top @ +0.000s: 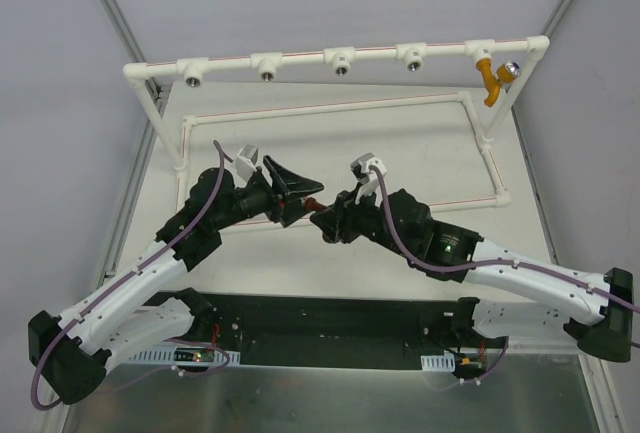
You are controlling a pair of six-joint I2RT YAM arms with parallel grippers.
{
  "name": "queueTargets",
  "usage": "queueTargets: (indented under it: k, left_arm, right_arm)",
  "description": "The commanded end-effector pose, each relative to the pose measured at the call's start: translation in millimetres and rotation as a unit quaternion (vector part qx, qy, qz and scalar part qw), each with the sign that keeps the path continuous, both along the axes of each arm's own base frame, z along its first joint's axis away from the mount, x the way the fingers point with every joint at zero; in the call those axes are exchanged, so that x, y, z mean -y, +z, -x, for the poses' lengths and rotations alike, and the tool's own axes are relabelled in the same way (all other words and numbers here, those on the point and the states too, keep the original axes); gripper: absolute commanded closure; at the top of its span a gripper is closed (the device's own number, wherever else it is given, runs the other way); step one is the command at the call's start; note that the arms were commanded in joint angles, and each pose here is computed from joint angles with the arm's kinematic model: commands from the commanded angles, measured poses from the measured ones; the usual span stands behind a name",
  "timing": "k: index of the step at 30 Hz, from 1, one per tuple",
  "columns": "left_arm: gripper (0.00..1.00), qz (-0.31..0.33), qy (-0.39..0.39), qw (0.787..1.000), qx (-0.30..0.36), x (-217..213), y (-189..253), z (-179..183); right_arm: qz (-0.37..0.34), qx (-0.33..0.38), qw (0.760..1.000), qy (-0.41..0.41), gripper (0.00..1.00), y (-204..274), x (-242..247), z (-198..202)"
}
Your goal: Install the water faucets
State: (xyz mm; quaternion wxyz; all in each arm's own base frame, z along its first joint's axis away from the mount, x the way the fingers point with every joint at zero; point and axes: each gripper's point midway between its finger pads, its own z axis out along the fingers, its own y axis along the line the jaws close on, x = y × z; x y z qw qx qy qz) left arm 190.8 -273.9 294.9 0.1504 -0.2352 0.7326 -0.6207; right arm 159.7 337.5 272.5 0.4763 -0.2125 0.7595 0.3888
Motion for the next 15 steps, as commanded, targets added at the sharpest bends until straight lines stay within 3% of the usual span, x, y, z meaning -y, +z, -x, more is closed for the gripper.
queueTargets:
  k: [1,7,15]
  left_arm:
    - [0.42,0.013,-0.001,0.999,0.051,-2.8,16.8,4.4]
    - [0.48,0.008,-0.003,0.998,0.054,-3.6,14.8,5.3]
    - [0.49,0.005,-0.014,0.999,0.049,2.1,14.7,4.0]
  right_arm:
    - [-0.100,-0.065,0.993,0.004,1.00,28.1,3.9,18.2]
    - [-0.120,-0.073,0.990,0.007,1.00,34.3,13.2,24.8]
    - [-0.122,-0.068,0.990,-0.018,1.00,30.3,17.6,16.4]
